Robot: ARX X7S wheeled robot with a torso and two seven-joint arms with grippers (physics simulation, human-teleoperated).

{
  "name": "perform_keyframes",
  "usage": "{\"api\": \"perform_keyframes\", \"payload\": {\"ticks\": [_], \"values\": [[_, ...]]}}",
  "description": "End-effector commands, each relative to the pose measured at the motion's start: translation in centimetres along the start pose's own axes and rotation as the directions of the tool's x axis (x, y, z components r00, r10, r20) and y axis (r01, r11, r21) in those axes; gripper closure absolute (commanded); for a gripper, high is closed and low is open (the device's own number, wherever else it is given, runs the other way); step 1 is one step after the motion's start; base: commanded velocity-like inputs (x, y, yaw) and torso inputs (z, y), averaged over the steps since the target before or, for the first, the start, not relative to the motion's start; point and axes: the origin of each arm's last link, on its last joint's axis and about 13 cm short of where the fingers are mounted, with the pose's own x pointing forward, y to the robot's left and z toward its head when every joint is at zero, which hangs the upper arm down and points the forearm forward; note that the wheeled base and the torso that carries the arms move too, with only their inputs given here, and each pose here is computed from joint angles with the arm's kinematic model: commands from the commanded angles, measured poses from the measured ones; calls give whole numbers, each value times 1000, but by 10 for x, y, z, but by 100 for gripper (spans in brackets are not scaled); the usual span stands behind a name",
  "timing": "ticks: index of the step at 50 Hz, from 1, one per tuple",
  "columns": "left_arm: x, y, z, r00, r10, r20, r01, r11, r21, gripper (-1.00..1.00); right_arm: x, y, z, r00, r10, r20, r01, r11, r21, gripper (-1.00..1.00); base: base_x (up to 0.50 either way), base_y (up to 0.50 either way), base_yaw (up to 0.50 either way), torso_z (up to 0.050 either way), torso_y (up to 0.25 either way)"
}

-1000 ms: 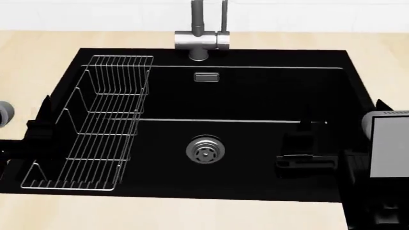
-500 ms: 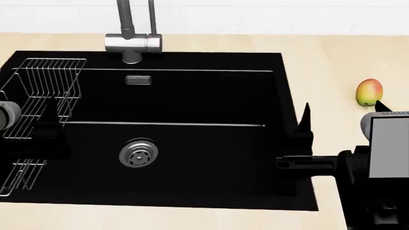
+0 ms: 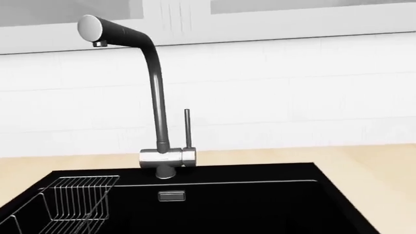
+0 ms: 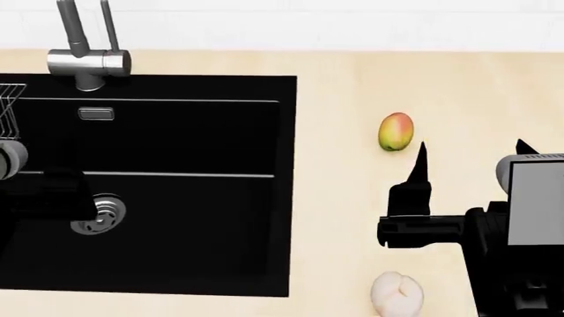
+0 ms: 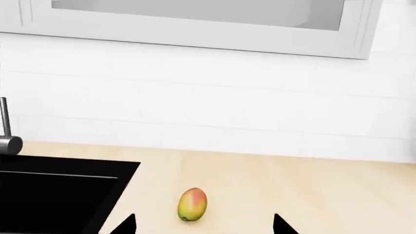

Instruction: There is a mixed pile of frozen fruits and vegetables on the counter. Locate all the frozen vegetables and place the items in a bowl on the counter. Take all the frozen fruits and defrost them in a running sink.

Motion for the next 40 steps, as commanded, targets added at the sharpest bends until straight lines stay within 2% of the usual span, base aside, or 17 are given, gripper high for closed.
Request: {"api": "perform_keyframes", "payload": {"ticks": [1, 22, 40], "values": [[-1, 1, 0, 1000, -2, -1, 2, 1000, 0, -100, 0, 0, 0, 1000, -2, -1, 2, 1000, 2, -100, 31, -500, 0, 0, 0], [1, -1, -2, 1000, -4, -5, 4, 1000, 1, -100, 1, -1, -1, 1000, -4, -5, 4, 1000, 8, -100, 31, -481, 0, 0, 0], [0, -1, -1, 1000, -16, -5, 16, 1000, -8, -100, 1, 1, -1, 1000, -14, -20, 14, 1000, 13, -100, 0, -4, 0, 0, 0]]}}
